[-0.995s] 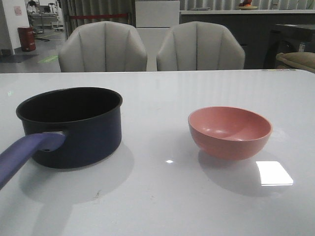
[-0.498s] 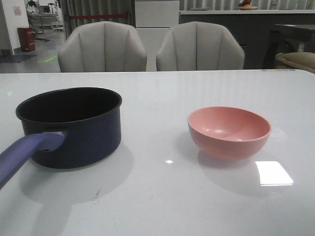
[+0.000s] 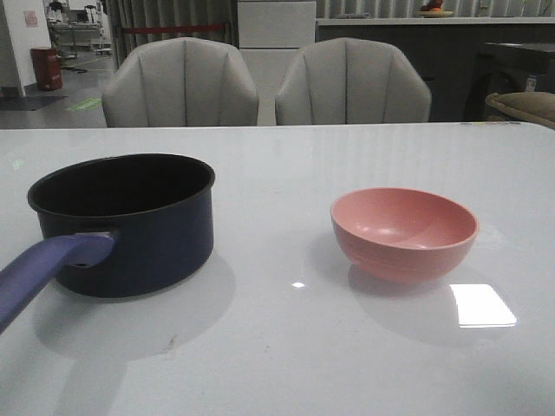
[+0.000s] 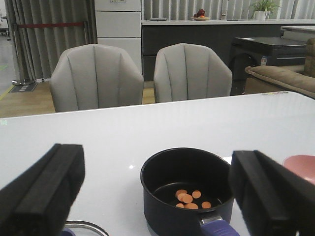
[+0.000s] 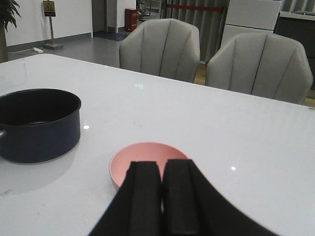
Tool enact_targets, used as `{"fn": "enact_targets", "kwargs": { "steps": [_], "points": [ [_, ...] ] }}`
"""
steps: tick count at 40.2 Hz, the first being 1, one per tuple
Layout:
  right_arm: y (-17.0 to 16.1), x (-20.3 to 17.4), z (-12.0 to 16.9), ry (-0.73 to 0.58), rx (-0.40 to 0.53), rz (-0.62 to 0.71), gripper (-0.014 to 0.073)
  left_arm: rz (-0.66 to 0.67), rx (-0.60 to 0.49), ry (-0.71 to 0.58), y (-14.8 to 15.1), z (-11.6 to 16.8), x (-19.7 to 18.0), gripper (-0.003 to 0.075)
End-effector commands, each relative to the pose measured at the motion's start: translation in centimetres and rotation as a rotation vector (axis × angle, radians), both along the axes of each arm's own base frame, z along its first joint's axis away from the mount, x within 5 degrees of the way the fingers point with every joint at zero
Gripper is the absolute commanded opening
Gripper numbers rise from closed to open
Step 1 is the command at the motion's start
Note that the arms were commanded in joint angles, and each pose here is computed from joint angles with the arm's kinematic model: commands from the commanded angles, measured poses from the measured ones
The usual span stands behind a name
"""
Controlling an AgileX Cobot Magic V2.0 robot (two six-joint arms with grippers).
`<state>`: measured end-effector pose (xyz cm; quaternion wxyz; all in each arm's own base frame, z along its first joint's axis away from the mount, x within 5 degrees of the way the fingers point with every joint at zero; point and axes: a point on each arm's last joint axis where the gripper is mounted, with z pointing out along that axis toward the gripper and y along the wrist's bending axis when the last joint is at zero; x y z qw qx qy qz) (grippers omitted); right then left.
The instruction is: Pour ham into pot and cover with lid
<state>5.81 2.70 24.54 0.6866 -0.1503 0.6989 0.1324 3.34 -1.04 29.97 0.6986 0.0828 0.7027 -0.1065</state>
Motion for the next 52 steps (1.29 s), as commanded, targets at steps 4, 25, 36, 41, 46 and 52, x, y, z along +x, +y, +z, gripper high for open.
{"fn": "enact_targets", "kwargs": {
  "steps": [4, 25, 36, 41, 46, 52],
  "points": [
    [-0.3, 0.1, 1.4, -0.073, 0.030, -0.036, 0.0159, -0.007, -0.024, -0.069, 0.0, 1.6, 0.0, 0.0640],
    [-0.3, 0.1, 1.4, -0.073, 0.030, -0.036, 0.0159, 0.213, -0.080, 0.407, -0.1, 1.8, 6.7, 0.0691],
    [-0.3, 0.1, 1.4, -0.073, 0.030, -0.036, 0.0159, 0.346, -0.002, 0.588, -0.2, 2.1, 12.4, 0.0691],
    [-0.3, 0.1, 1.4, -0.073, 0.030, -0.036, 0.0159, 0.454, -0.039, 0.686, 1.0, 2.0, 14.8, 0.0691],
    [-0.3, 0.1, 1.4, -0.073, 0.030, -0.036, 0.0159, 0.503, -0.028, 0.777, 2.5, 1.5, 17.2, 0.0691],
    [-0.3, 0.1, 1.4, -0.073, 0.030, -0.036, 0.0159, 0.449, -0.050, 0.956, 4.1, 0.1, 20.1, 0.0691]
  ]
}}
